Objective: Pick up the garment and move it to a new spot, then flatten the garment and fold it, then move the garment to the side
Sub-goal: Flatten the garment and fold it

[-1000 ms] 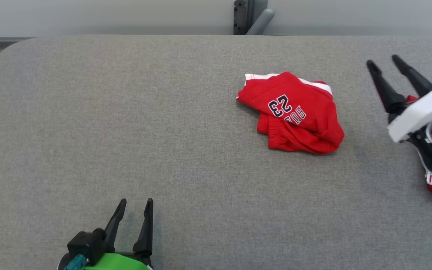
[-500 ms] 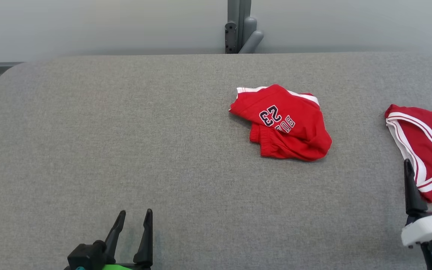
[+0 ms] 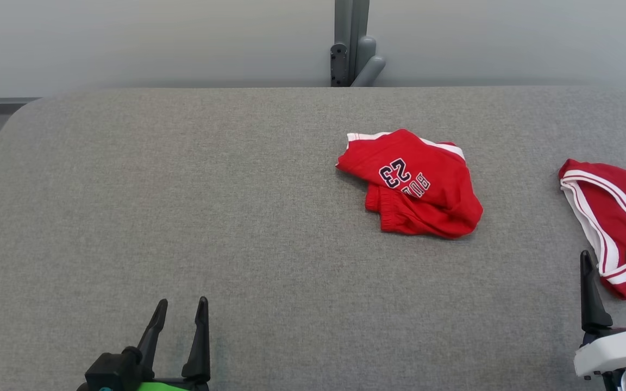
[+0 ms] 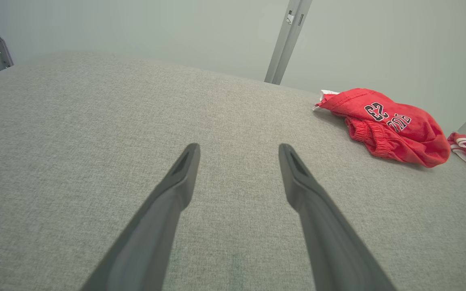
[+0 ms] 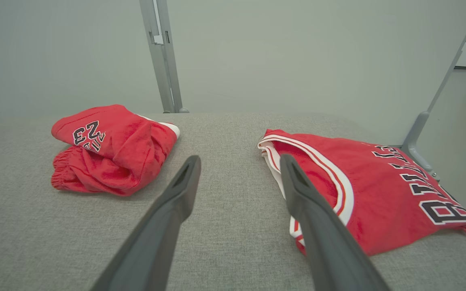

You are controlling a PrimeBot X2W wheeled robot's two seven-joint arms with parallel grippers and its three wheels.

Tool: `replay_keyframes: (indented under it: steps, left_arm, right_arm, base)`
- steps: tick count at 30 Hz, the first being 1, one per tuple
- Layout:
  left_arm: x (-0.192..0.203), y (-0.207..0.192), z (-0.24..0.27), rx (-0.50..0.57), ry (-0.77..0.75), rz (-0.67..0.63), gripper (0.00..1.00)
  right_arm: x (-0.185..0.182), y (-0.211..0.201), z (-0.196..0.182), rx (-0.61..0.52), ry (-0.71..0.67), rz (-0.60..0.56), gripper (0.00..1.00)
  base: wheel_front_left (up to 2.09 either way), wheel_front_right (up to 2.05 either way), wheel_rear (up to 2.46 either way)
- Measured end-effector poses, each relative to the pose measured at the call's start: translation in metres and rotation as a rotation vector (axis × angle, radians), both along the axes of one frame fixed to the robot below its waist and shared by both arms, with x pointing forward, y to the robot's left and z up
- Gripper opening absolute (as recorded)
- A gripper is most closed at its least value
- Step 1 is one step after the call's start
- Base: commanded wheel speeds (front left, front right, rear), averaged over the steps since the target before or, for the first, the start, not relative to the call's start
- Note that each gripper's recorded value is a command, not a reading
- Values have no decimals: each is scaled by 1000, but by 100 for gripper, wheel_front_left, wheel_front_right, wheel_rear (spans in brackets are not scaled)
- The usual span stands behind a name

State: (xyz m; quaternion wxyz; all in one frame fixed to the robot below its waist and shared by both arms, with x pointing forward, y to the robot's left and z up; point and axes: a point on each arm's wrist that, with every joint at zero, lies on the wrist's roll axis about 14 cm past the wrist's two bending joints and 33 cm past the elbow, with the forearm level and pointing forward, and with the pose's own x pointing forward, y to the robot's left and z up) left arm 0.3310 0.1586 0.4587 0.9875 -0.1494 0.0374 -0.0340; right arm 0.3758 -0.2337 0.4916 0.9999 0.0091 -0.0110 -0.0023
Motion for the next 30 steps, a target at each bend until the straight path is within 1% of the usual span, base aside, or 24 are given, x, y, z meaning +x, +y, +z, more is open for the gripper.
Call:
replay_keyframes:
  steps: [6,9,11,12,13,14,18,25,28,30]
  left_arm:
    - [-1,0,1,-12,-2,4,100]
    - [2,-2,2,-19,-4,2,100]
    - [8,-4,3,-20,-7,-6,100]
    - [12,-6,3,-19,-7,-12,100]
    - [16,-8,3,-19,-7,-19,100]
    - [20,-9,2,-18,-7,-24,100]
    - [40,-16,1,-10,-11,-51,100]
    - [59,-19,-19,1,39,-67,100]
    - [62,-15,-27,12,62,-57,100]
    - [61,-6,-31,25,76,-33,100]
  right_arm:
    - [8,5,3,1,-11,13,100]
    - [22,9,12,-5,-39,35,100]
    - [40,15,22,-9,-68,66,100]
    - [50,19,24,-11,-74,84,70]
    - [59,22,24,-15,-73,98,31]
    - [69,23,23,-23,-68,108,0]
    - [113,26,21,-47,-59,135,0]
    - [176,56,-12,-112,31,240,0]
    - [196,71,-27,-143,65,297,0]
    - [202,88,-40,-157,94,350,0]
  base:
    - [0,0,0]
    - [0,0,0]
    - [0,0,0]
    - [0,0,0]
    - [0,0,0]
    - [0,0,0]
    - [0,0,0]
    - [0,0,0]
    - [0,0,0]
    - [0,0,0]
